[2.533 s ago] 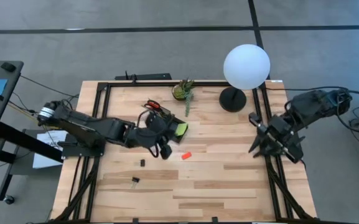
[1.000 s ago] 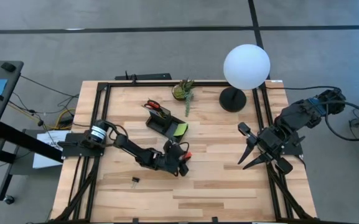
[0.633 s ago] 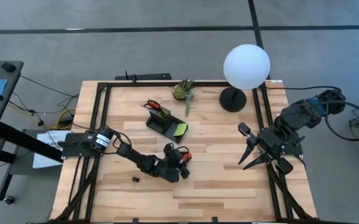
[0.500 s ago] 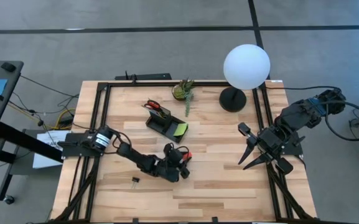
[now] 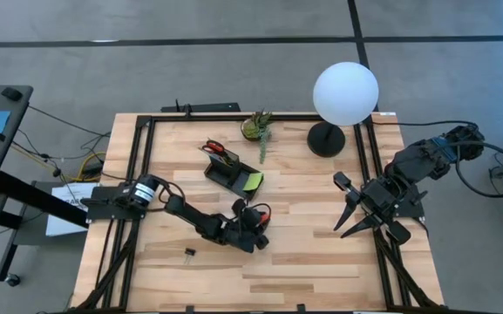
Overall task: Pick and place office supplies into organizer
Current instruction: Put the orange eraser into the black desk organizer
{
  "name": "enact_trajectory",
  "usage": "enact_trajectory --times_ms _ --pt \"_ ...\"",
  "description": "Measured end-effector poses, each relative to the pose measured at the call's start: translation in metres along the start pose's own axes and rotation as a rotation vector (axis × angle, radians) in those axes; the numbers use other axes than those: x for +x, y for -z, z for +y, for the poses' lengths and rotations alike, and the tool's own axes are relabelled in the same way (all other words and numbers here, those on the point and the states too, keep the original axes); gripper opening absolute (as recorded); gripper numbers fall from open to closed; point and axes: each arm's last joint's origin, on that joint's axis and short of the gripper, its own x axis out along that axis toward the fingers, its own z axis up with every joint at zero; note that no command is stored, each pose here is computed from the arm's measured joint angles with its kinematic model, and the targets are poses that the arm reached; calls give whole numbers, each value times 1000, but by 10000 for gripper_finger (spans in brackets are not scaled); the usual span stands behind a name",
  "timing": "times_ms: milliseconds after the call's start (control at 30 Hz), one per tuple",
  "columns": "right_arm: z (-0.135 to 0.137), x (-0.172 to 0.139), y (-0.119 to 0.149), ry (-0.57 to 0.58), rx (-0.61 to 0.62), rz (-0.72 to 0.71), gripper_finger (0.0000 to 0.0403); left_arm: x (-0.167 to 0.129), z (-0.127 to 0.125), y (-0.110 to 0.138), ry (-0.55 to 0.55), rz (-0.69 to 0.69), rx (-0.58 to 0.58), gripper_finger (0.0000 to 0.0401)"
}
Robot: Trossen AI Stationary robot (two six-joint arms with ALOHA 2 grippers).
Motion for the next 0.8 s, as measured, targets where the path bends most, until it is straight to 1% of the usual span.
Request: enact_trajectory --times_ms 300,400,500,667,800 --pt "0 0 0 -2 -1 0 76 -12 -11 9 22 3 -26 124" --pt "0 0 0 -2 -1 0 76 -15 -13 12 22 4 -59 121" --pt "0 0 0 -3 -1 0 76 -16 -11 14 -2 -8 -106 102" --pt "0 0 0 -3 -1 1 76 -11 -7 11 -23 -14 -140 52" --pt "0 0 0 -2 -1 2 76 -11 -6 7 -28 -1 -167 52"
